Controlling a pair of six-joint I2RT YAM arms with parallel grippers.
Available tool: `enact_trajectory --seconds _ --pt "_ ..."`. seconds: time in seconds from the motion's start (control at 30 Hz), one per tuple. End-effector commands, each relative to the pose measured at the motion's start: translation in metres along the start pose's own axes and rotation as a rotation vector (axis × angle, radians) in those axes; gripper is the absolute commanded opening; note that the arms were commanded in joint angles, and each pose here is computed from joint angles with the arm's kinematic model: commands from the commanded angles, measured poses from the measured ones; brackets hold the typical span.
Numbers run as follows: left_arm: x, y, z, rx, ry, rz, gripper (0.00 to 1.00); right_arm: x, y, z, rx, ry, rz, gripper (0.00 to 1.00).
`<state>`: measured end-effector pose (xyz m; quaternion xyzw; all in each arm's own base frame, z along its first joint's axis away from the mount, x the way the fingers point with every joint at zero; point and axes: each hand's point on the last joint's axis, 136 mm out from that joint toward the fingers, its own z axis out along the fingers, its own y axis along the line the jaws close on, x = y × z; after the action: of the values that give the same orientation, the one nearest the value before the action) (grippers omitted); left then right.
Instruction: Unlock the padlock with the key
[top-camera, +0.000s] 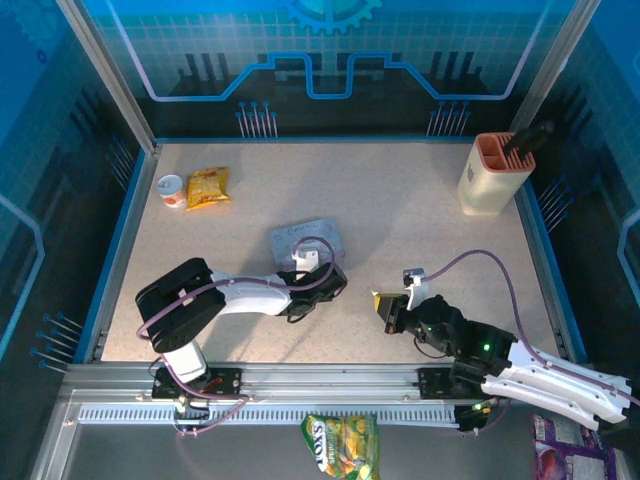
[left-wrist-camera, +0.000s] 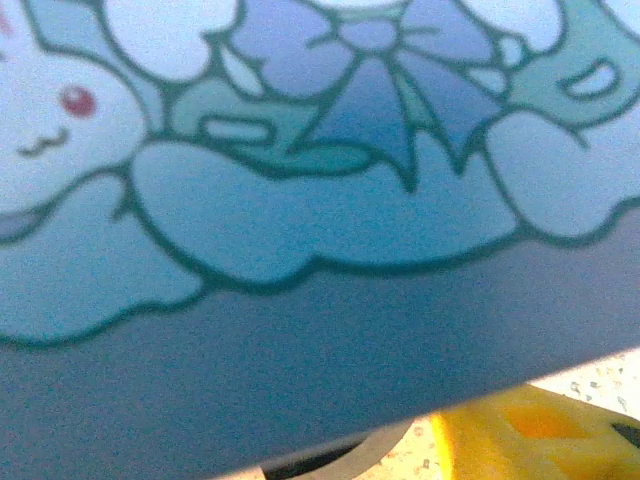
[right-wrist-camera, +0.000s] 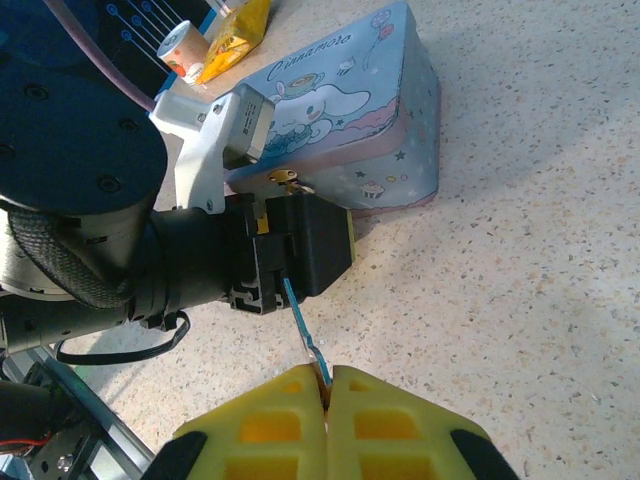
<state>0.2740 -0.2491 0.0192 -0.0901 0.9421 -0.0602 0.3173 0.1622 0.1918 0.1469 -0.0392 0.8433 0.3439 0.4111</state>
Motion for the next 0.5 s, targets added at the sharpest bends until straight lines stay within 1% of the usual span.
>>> enact_trajectory --seconds 0.0,0.2,0.47 --pt "-0.004 0.019 -0.001 -0.089 -0.017 0.046 0.54 0.002 -0.004 -0.001 0.011 -0.014 0.014 0.00" --pt "-0.001 0.030 -0.007 -0.095 -0.017 0.052 0.53 0.002 -0.003 -0.001 0.008 -0.016 0.014 0.00" --pt "-0.004 0.021 -0.006 -0.062 -0.025 0.059 0.47 0.000 0.002 0.003 0.003 -0.011 0.002 0.00"
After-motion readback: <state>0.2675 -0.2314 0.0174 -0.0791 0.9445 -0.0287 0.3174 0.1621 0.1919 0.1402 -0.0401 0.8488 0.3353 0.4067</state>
